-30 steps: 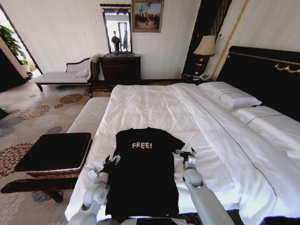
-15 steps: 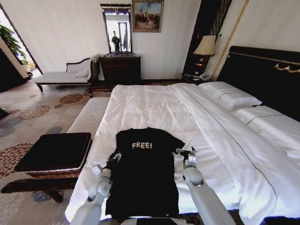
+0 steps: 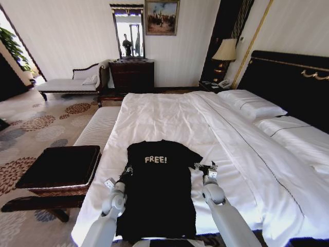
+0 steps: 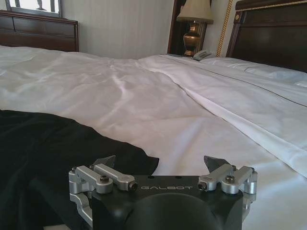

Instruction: Fold the clothes on the bed and place them into the basket.

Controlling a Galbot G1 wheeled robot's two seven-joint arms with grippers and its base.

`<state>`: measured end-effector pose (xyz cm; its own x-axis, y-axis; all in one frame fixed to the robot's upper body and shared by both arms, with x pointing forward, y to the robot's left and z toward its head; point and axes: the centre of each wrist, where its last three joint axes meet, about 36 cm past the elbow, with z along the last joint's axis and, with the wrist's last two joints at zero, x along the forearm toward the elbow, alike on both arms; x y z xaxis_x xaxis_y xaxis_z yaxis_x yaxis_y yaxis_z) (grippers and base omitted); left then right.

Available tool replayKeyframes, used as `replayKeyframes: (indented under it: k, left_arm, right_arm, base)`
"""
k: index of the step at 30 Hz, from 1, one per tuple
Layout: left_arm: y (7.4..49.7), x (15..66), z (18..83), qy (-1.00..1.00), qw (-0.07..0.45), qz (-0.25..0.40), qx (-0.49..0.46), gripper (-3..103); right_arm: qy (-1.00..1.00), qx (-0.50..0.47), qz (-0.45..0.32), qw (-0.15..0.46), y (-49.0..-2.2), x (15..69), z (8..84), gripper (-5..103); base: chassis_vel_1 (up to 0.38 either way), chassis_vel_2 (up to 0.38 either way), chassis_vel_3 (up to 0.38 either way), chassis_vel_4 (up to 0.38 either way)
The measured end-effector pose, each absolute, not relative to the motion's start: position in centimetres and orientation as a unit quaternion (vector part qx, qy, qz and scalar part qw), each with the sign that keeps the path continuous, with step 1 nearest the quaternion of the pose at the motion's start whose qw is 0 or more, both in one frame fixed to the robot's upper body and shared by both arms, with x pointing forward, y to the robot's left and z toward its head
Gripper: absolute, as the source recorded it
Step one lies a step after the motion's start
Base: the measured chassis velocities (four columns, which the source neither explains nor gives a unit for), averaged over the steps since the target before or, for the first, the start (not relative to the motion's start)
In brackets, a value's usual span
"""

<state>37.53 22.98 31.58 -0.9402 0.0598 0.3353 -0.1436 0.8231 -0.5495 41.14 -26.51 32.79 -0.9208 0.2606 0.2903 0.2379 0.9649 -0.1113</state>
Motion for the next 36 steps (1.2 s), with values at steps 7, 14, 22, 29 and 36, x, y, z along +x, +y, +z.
replayKeyframes:
  k: [7, 14, 22, 29, 36]
  left_arm:
    - [23.2, 37.5, 31.9, -0.940, 0.168, 0.297, 0.026, 0]
    - [23.7, 37.4, 33.7, -0.944, 0.161, 0.286, 0.024, 0]
    - [26.4, 37.0, 35.3, -0.953, 0.152, 0.259, 0.030, 3]
    - [27.3, 36.1, 34.8, -0.954, 0.162, 0.249, 0.037, 0]
    - [27.3, 36.6, 35.1, -0.954, 0.154, 0.254, 0.045, 0]
  right_arm:
    - [-0.978, -0.131, 0.037, 0.158, -26.4, 40.4, 32.5, 100]
    - [-0.978, -0.131, 0.036, 0.158, -26.2, 40.1, 32.4, 100]
    - [-0.979, -0.129, 0.034, 0.156, -26.0, 40.1, 32.5, 100]
    - [-0.979, -0.127, 0.029, 0.154, -25.6, 40.2, 32.5, 100]
    - [-0.979, -0.128, 0.029, 0.156, -25.7, 39.9, 32.2, 100]
  base:
    - [0.000, 0.000, 0.000, 0.000]
    - [0.000, 0.000, 0.000, 0.000]
    - [0.000, 0.000, 0.000, 0.000]
    - [0.000, 0.000, 0.000, 0.000]
    - [0.000, 0.000, 0.000, 0.000]
